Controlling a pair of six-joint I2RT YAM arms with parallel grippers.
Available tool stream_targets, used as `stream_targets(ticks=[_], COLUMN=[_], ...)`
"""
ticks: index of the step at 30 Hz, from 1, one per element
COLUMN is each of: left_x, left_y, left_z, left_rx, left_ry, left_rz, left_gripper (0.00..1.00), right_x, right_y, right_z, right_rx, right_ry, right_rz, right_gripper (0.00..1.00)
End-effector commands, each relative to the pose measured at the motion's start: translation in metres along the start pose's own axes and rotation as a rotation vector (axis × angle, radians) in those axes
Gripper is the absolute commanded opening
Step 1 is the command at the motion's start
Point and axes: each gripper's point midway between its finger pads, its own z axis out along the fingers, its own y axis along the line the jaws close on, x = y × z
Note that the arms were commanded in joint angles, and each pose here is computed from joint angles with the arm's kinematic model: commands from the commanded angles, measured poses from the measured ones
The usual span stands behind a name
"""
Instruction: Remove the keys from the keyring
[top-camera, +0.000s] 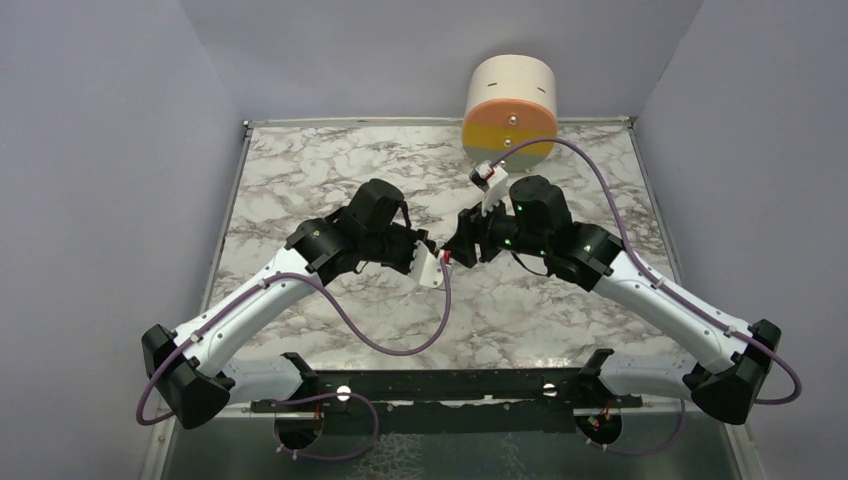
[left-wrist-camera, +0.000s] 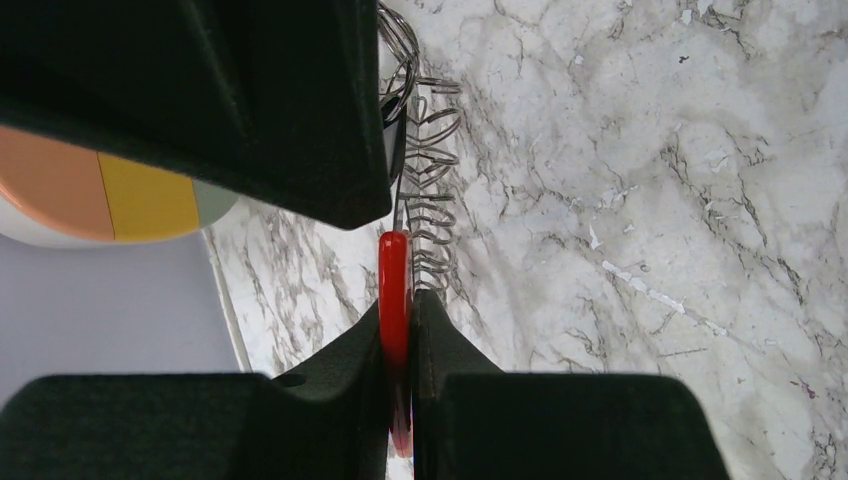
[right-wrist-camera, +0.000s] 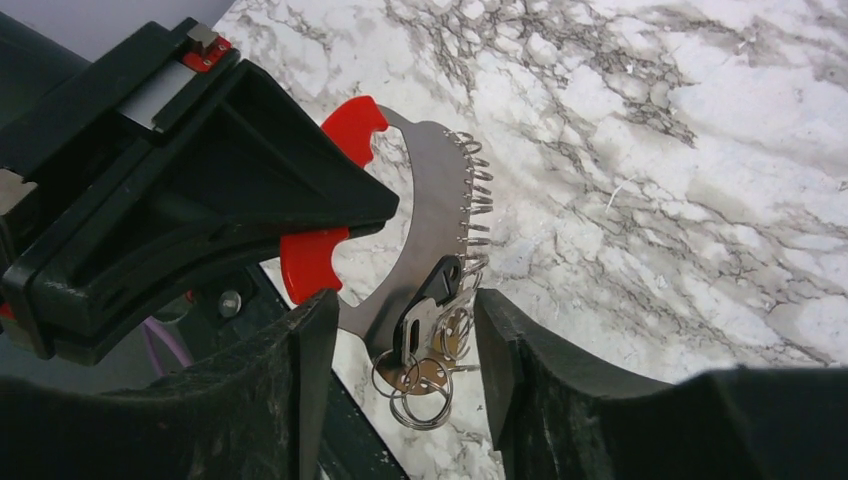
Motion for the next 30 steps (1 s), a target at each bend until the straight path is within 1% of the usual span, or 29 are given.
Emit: stream_targets(ticks=[1,2,6,14,15,17,20,22,26,30], left_x=[0.0,0.002,0.005,-0.002,-0.002,-0.002,0.0,0.001,-0.002,-0.015], left_y=[0.014,0.014,0.018,0.019,0.019,0.021,0.023,0.025,0.032,0.036], left_z=[-0.003,-0.003,-0.004,-0.01,-0.011,-0.012,-0.013,-0.014,-0.017,-0.022], left_rx=[-0.053,-0.058,-0.074,-0.099,-0.103,-0.11,-0.124,-0.132,-0.167,-0.198], left_ry=[0.023,0.03,0.048,0.023,0.021,0.023,0.038,0.045,0.034,-0.024], left_rz=[0.0,-0.004,-0.013,0.002,0.002,0.0,-0.016,-0.027,-0.05,-0.065], left_gripper=[0.0,0.0,0.0,0.0,0.0,0.0,0.0,0.0,0.0,0.0], right_x=[0.023,0.026,0.032,0.041,0.042,0.041,0.036,0.028,0.006,-0.009], right_y=[0.0,0.0,-0.002,-0.009,-0.009,-0.011,-0.02,-0.026,-0.033,-0.032], right_z=[0.006,0.007,0.009,0.013,0.013,0.012,0.007,0.0,-0.017,-0.031], right_rx=[-0.013,-0.013,-0.008,0.018,0.02,0.031,0.085,0.129,0.187,0.192], right_ry=[0.089,0.1,0.126,0.163,0.164,0.163,0.148,0.109,-0.022,-0.139], right_rz=[0.03,0.032,0.034,0.028,0.025,0.017,0.001,-0.007,-0.01,-0.011], right_gripper=[0.48,0.45,0.39,0.21,0.18,0.03,0.01,0.01,0.01,0.01])
